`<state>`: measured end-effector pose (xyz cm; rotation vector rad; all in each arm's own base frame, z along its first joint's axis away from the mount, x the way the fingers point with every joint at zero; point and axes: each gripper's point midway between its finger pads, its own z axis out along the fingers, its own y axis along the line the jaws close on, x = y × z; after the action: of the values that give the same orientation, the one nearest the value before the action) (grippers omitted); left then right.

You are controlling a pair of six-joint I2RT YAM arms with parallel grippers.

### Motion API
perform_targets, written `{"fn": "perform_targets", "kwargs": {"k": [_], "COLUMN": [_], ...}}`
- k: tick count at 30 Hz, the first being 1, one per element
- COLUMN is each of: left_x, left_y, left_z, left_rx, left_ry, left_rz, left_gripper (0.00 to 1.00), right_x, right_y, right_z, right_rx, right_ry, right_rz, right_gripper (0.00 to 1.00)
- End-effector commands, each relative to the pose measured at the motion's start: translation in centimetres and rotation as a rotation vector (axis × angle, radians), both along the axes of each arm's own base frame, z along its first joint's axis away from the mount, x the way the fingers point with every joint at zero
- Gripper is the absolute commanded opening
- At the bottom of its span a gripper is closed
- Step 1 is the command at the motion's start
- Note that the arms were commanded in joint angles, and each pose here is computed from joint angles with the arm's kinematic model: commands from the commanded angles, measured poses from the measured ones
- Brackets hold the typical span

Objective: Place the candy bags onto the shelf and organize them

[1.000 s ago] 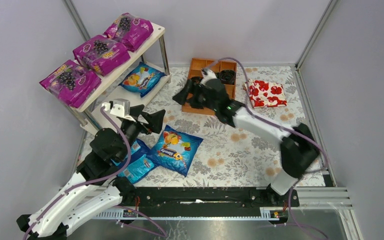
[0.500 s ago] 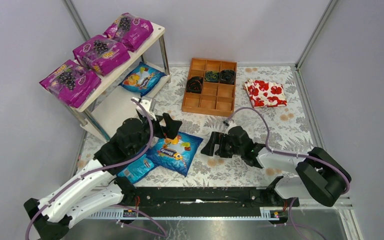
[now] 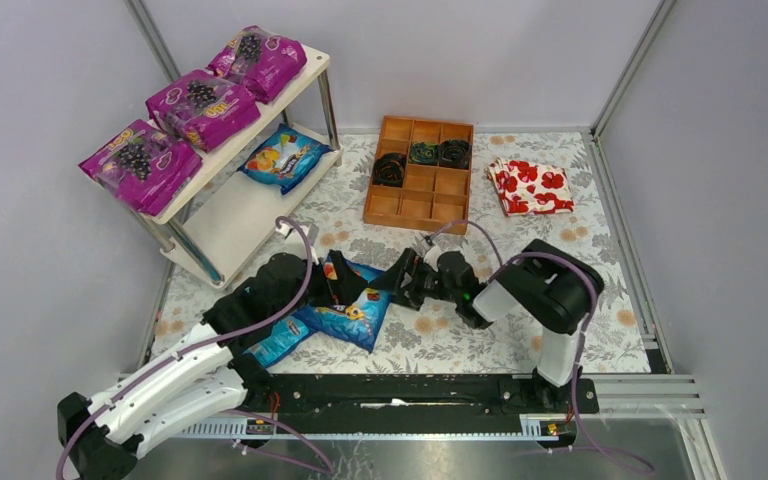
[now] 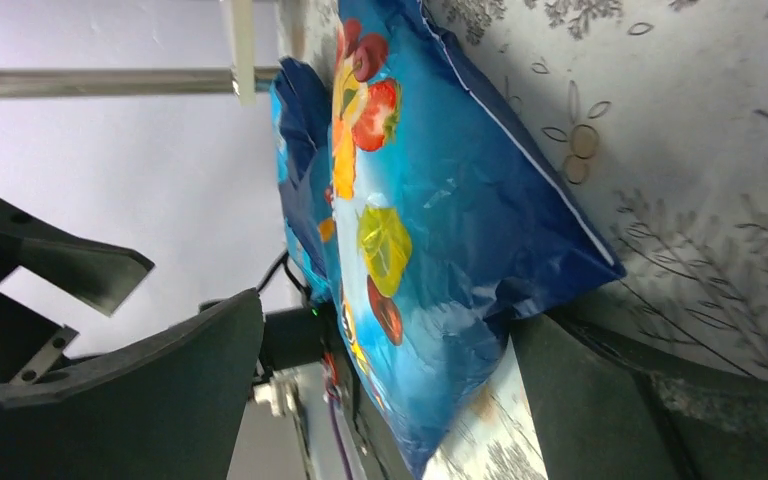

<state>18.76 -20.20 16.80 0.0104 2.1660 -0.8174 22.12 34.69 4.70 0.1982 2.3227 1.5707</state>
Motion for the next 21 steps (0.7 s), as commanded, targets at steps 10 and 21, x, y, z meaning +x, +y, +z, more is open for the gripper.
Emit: {"fn": "perform_targets", "kwargs": {"k": [10, 21], "left_x": [2.5, 2.5], "left_y": [-2.4, -1.9], "left_z": [3.9, 4.1], "left_rx": [-0.065, -0.051], "left_ry": [-0.066, -0.086], "left_rz": [-0.001, 0.004], "left_gripper": [0.97, 0.97], "right_x": [2.4, 2.6], "right_y": [-1.9, 0.0], "right_z": [-3.6, -2.3], "right_rx": [-0.175, -0.16], "right_ry": [-0.087, -0.201], "right_rz": [-0.372, -0.264], "right_gripper": [0.7, 0.5]}}
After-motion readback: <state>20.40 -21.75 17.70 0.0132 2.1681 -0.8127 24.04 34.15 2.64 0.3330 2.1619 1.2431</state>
